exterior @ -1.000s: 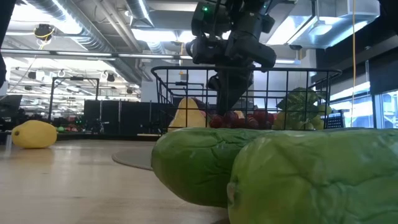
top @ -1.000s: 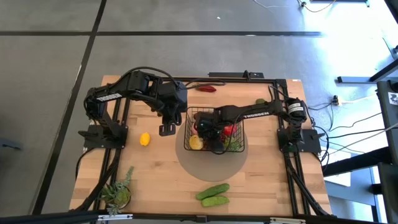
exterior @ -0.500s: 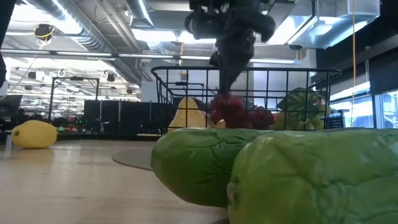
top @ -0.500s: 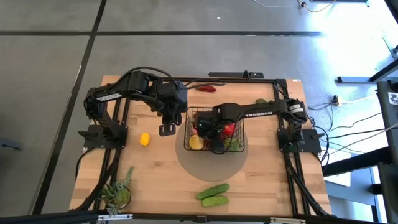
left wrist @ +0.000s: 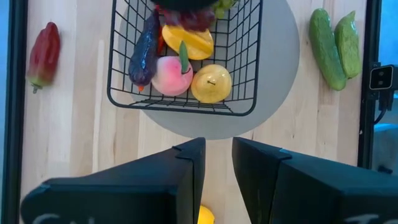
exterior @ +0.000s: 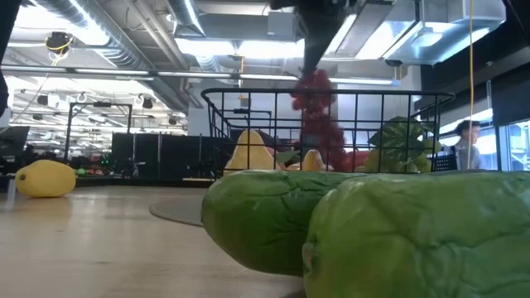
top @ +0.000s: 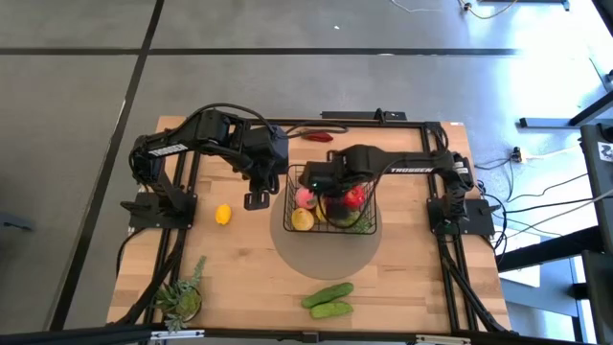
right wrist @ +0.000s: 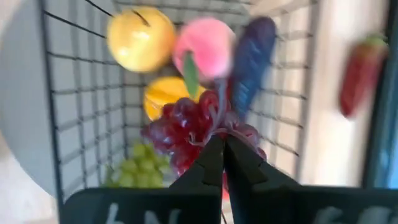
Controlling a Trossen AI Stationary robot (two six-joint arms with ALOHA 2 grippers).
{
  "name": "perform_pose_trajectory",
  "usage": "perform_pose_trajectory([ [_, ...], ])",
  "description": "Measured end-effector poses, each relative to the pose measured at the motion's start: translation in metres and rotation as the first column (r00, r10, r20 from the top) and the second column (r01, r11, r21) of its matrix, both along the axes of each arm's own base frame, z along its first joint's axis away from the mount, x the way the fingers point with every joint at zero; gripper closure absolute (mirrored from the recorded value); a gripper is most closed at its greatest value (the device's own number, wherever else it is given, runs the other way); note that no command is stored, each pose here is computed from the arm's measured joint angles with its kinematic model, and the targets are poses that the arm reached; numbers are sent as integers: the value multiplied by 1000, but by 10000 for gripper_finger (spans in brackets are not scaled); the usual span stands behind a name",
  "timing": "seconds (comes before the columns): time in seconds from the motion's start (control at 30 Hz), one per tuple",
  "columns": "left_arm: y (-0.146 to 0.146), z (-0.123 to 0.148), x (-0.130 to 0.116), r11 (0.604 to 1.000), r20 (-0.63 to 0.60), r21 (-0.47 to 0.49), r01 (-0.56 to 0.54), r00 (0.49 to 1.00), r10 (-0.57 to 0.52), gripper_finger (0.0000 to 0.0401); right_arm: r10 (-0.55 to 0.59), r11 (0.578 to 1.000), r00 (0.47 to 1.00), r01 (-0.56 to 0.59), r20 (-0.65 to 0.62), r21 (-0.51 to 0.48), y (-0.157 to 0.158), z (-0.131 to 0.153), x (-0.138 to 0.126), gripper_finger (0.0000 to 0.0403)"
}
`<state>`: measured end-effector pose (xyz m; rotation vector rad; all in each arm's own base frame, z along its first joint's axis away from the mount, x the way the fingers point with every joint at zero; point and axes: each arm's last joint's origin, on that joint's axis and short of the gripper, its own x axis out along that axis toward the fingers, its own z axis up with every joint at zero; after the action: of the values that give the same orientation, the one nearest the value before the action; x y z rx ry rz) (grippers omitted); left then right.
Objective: Build produce basket
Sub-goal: Put the red grapes into the black wire basket
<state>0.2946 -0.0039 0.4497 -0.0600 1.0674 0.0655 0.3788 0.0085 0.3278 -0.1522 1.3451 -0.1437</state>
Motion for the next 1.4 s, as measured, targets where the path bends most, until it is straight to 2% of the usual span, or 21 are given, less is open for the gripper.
perform_pose_trajectory([
  [0.23, 0, 0, 0, 1000, 0, 3, 0, 1000, 0, 332, -62, 992, 991, 47, -122, -121, -12, 8, -16, 403],
  [0.6, 0, 0, 0, 1000, 0, 4, 0, 1000, 0, 332, -71, 988, 987, 50, -143, -145, -44, 8, -17, 403],
  [0.83, 0, 0, 0, 1000, 0, 4, -1, 1000, 1, 332, -39, 993, 996, 30, -78, -112, -61, 8, -10, 403],
  [1.2, 0, 0, 0, 1000, 0, 3, -2, 1000, 2, 332, 9, 996, 988, -23, -156, -84, -70, -34, -7, 403],
  [1.4, 0, 0, 0, 1000, 0, 4, -2, 1000, 2, 332, 22, 994, 991, -35, -135, -100, -71, -42, -3, 403],
])
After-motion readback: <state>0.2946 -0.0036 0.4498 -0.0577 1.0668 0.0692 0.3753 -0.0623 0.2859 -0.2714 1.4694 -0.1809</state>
